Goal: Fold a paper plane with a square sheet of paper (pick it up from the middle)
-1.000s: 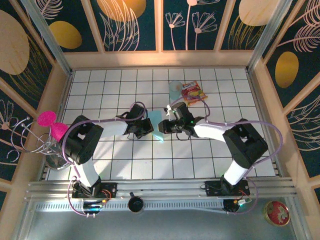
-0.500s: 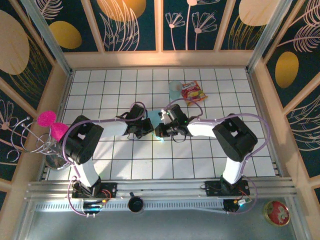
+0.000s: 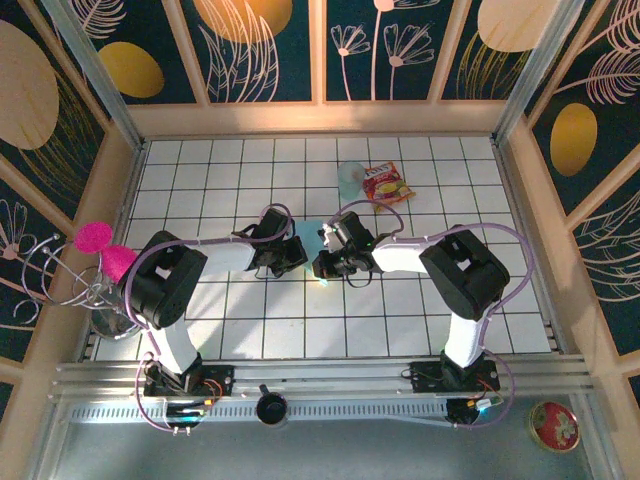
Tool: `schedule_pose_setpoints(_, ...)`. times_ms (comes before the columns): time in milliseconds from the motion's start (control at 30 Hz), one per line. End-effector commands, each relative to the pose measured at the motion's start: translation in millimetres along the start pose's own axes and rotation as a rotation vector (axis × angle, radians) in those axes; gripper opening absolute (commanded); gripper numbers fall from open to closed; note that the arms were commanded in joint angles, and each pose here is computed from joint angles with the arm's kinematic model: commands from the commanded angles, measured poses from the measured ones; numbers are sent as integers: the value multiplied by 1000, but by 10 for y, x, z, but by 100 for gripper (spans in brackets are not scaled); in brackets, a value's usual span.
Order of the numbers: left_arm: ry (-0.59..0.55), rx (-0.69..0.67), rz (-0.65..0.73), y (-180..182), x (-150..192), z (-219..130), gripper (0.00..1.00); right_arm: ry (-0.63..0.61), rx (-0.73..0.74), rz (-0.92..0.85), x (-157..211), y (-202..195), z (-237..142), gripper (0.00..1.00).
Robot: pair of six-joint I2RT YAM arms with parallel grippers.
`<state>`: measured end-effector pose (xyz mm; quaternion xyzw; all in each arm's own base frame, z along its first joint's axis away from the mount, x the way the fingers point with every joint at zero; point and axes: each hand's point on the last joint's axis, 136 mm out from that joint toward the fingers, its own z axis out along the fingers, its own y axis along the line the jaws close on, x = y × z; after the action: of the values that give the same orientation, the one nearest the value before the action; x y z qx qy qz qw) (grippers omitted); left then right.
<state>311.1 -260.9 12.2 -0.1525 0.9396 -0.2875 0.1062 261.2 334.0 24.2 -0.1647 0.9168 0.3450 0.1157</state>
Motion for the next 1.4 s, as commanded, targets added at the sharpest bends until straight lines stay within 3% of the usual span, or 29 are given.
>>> schedule_pose_setpoints(0,25,-125,-34,349,113,101,3,3,35,-19,-28,-38,37,3)
schedule_pose_setpoints(333,25,-149,-33,415,126,113,3,47,61,-14,111,-145,67,3)
schedule_pose_setpoints(900,24,-185,-35,529,148,136,2,171,84,29,778,-296,-268,3)
schedule_pose_setpoints(1167,16,-145,-20,383,92,101,2,-51,-1,-57,192,124,-595,4)
schedule_pose_setpoints(1367,23,-108,-16,291,96,92,2,-72,8,-26,-50,95,-373,2)
